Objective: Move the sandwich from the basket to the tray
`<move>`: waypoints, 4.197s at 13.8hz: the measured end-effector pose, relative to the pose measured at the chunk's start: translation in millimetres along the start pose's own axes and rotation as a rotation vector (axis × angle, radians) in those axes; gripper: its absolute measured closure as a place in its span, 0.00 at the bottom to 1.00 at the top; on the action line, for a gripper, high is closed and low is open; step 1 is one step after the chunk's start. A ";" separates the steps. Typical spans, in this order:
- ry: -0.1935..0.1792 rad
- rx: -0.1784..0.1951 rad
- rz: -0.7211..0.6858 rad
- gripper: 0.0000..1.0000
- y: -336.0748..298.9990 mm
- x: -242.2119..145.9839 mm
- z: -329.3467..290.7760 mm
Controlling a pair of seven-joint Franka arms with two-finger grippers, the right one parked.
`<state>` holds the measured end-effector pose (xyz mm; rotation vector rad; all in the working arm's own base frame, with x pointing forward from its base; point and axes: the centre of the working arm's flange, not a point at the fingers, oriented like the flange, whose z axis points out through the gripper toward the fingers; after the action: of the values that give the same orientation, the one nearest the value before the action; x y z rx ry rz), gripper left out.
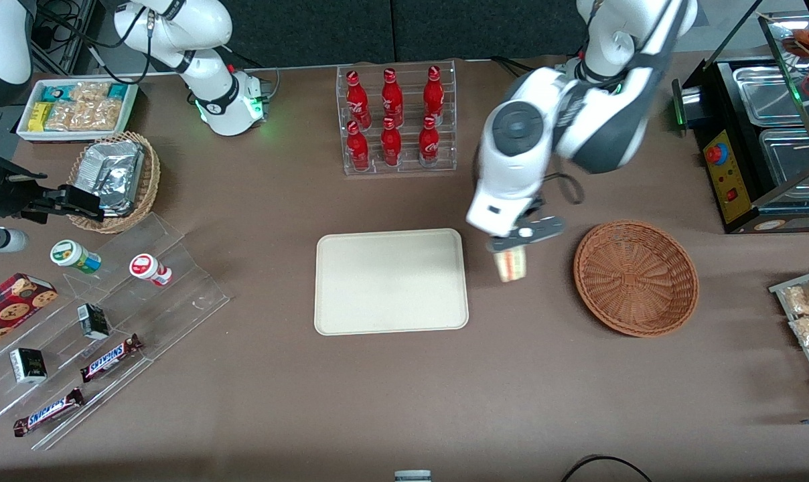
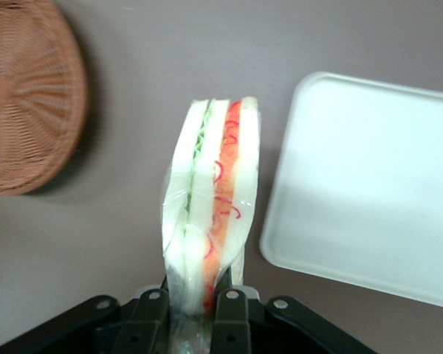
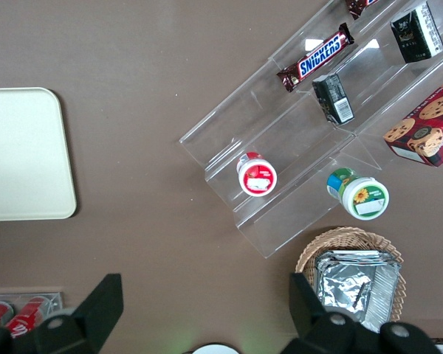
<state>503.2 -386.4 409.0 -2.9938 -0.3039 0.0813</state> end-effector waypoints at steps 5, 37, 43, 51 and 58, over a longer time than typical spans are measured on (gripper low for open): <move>-0.005 -0.014 0.110 0.79 89.9 -27.0 59.8; 0.033 -0.126 0.119 0.15 155.5 -24.4 131.0; 0.046 -0.108 0.025 0.00 105.7 16.1 12.6; 0.069 -0.096 -0.132 0.00 -90.0 83.4 -151.9; 0.040 -0.073 -0.051 0.00 -239.7 97.2 -213.8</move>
<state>565.4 -160.5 649.3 -3.0533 -0.3872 0.0059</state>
